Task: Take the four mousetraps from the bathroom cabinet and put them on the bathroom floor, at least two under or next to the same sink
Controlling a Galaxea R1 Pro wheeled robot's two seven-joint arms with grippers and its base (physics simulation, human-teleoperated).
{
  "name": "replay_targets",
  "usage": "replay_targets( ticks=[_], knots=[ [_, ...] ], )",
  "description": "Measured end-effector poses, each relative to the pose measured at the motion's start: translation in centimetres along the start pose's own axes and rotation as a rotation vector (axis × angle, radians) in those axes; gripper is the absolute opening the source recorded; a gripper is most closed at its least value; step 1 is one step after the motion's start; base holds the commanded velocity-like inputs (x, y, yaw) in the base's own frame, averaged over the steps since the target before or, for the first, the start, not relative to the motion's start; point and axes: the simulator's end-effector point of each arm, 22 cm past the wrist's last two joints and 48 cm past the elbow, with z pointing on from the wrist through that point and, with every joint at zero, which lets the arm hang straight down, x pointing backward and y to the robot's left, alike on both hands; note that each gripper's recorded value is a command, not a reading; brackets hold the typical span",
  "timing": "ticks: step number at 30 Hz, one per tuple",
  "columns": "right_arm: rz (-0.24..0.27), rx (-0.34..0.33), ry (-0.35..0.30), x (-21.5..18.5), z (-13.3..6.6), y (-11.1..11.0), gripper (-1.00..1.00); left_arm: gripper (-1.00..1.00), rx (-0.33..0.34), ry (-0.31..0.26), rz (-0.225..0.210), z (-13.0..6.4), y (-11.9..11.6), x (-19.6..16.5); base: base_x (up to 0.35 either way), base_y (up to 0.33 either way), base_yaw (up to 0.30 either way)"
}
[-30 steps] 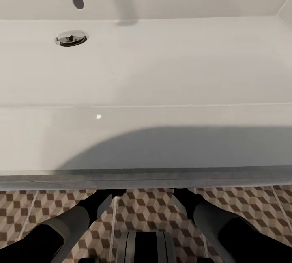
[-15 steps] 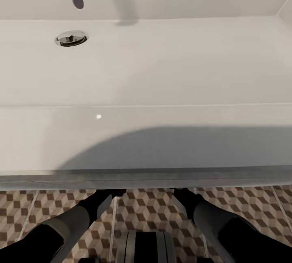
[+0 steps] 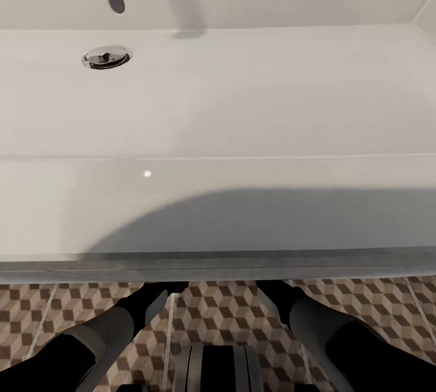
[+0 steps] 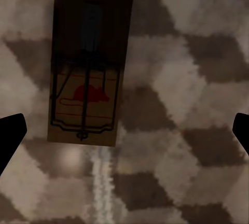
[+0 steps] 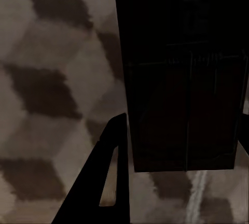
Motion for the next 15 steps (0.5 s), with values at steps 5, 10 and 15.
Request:
replay_targets(
  ticks=[5,10,15],
  knots=[
    [-0.013,0.01,0.049,1.2,0.0,-0.4,-1.0,1.0,0.0,0.0,0.0,0.0,0.0,0.0,0.0,0.0,0.0],
    [0.004,0.008,0.117,2.7,0.0,-0.4,-1.0,1.0,0.0,0.0,0.0,0.0,0.0,0.0,0.0,0.0,0.0],
    [0.027,0.003,0.148,3.3,-0.1,-0.2,-1.0,1.0,0.001,-0.001,0.0,0.0,-0.1,0.0,0.0,0.0,0.0]
  ],
)
